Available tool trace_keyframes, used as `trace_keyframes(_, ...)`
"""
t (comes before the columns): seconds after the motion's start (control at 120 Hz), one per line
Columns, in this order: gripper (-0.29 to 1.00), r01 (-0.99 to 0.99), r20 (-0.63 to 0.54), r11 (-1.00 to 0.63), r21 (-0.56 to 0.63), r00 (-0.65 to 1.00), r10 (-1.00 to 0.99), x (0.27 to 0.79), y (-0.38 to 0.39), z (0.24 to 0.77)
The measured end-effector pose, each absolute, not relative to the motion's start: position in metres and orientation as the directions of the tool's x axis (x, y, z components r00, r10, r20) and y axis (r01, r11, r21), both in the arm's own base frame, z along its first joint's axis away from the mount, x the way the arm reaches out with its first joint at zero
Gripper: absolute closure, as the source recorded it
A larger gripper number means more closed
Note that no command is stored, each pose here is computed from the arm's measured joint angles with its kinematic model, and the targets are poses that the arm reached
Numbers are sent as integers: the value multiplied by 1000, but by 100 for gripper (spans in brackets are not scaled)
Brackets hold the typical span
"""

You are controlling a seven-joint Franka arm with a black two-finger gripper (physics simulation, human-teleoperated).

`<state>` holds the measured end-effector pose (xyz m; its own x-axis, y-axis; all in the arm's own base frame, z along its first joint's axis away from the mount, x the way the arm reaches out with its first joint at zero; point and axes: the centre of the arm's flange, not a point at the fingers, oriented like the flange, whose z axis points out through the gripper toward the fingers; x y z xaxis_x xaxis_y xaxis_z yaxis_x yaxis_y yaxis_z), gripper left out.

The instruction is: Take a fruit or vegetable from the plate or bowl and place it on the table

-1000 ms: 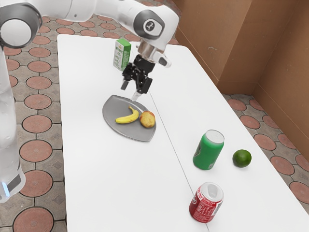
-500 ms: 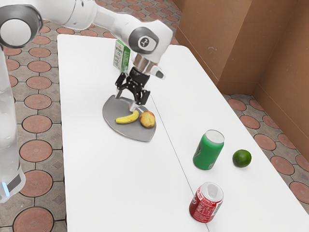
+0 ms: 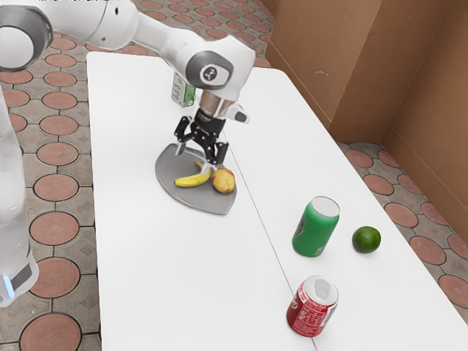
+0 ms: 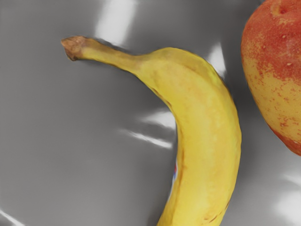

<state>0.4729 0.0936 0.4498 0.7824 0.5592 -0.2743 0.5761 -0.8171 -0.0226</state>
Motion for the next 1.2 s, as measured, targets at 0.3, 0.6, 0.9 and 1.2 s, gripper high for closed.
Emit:
trace_keyframes(0.3,1,584,-244,-810,-59,778,579,489,91,425)
trace_keyframes(0.6,3,601,-235,-797,-65,767,598,493,93,417)
trace_keyframes(0.9,6,613,-240,-787,-72,755,610,495,93,410)
trace_keyframes(1.2,35,625,-230,-778,-71,748,622,498,91,409)
